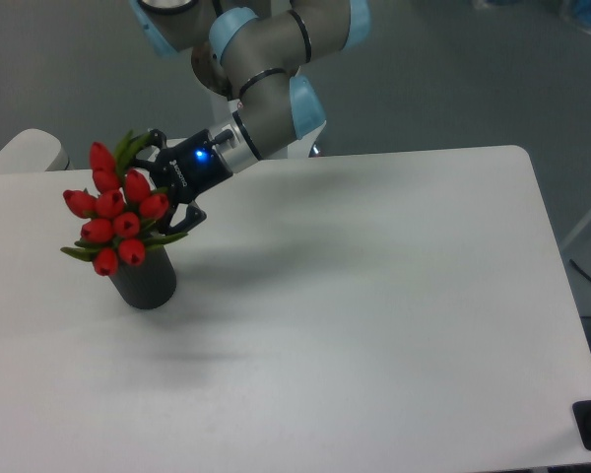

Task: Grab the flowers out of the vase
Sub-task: 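Position the gripper around the tulip stems just above the vase rim, then close the gripper on the tulip stems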

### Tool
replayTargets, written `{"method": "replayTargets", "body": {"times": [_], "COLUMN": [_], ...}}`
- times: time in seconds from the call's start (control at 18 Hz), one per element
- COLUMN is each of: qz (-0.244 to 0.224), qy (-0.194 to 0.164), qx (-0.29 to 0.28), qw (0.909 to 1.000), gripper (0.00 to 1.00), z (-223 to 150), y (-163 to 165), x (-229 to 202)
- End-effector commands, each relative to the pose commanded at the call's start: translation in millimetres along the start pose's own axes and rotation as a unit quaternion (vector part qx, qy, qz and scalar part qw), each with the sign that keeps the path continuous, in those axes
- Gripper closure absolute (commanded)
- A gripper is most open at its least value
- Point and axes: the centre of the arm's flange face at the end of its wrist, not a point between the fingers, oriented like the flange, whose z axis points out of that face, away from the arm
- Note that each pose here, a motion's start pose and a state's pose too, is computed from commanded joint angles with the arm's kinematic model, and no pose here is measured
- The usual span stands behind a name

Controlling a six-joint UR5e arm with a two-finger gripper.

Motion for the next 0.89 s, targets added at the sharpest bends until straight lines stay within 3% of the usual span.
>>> {"method": "replayTargets", "body": {"times": [0.28,0.67,0.72,0.83,0.89], "qz": [0.005,0.019,0.018,0.019,0.020], "qy": [-0.006,0.014,0.014,0.014,0.014], "qx": [0.003,0.009,0.009,0.009,0.009], "qw": [1.0000,0.9997,0.9997,0.9997,0.9997], "gripper": [0.00,0.00,0.15,0.60,0.75], "z": [-5,18,18,18,18], "y": [-6,-2,-2,-3,-4], "x": [-5,-11,-11,-11,-11]}}
